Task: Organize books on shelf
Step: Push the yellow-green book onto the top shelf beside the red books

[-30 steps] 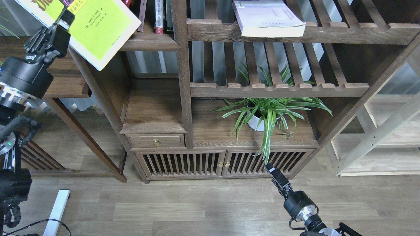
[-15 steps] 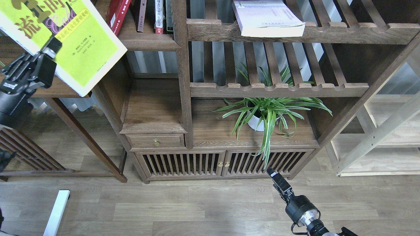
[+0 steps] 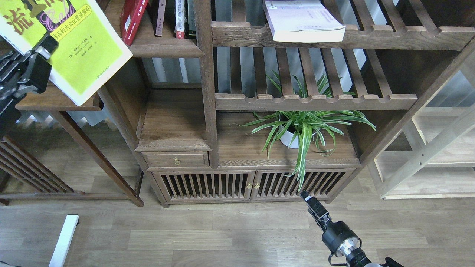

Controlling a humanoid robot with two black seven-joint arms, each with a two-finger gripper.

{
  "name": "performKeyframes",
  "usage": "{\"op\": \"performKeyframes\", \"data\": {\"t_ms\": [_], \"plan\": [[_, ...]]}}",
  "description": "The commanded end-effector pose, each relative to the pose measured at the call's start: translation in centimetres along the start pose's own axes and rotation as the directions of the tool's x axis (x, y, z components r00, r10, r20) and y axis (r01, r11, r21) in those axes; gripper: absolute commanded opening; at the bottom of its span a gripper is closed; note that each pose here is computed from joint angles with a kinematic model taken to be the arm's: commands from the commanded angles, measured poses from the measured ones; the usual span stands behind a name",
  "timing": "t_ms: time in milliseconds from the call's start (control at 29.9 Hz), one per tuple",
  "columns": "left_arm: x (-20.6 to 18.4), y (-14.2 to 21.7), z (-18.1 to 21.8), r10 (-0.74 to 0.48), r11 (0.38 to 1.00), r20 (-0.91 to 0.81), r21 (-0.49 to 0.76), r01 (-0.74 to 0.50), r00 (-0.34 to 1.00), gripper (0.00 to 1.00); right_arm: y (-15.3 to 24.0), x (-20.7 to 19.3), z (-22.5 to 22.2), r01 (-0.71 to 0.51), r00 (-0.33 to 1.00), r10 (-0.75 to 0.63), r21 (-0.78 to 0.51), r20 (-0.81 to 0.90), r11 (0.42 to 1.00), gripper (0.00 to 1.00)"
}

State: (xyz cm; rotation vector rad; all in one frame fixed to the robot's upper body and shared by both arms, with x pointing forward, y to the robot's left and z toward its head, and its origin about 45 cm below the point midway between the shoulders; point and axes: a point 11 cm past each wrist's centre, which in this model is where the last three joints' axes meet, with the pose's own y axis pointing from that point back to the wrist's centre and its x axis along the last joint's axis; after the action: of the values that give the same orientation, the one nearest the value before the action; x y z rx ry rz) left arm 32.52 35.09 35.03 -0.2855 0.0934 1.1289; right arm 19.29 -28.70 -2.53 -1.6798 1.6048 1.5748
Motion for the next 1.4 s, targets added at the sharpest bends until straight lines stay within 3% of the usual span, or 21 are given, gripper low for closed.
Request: {"op": "performKeyframes", "data": {"t_ms": [0, 669, 1371], "plan": [[0.2, -0.3, 1.8, -0.001, 0.999, 0.033, -0.033, 0.003, 0.999, 0.0, 0.3, 0.3, 0.0, -0.007, 1.0, 0.007, 0.0, 0.002, 1.0, 0.99], [0.5, -1.4, 3.8, -0.02, 0.999, 0.1, -0.031, 0.023, 0.995, 0.0, 0.4, 0.2, 0.8, -0.006, 1.0, 0.006, -0.007, 0.013, 1.0, 0.99], [0.7, -5.6, 5.1, -0.072, 0.997, 0.124, 0.009, 0.071, 0.99, 0.0, 0.5, 0.3, 0.8, -0.007, 1.0, 0.007, -0.006, 0.015, 1.0, 0.99]]}}
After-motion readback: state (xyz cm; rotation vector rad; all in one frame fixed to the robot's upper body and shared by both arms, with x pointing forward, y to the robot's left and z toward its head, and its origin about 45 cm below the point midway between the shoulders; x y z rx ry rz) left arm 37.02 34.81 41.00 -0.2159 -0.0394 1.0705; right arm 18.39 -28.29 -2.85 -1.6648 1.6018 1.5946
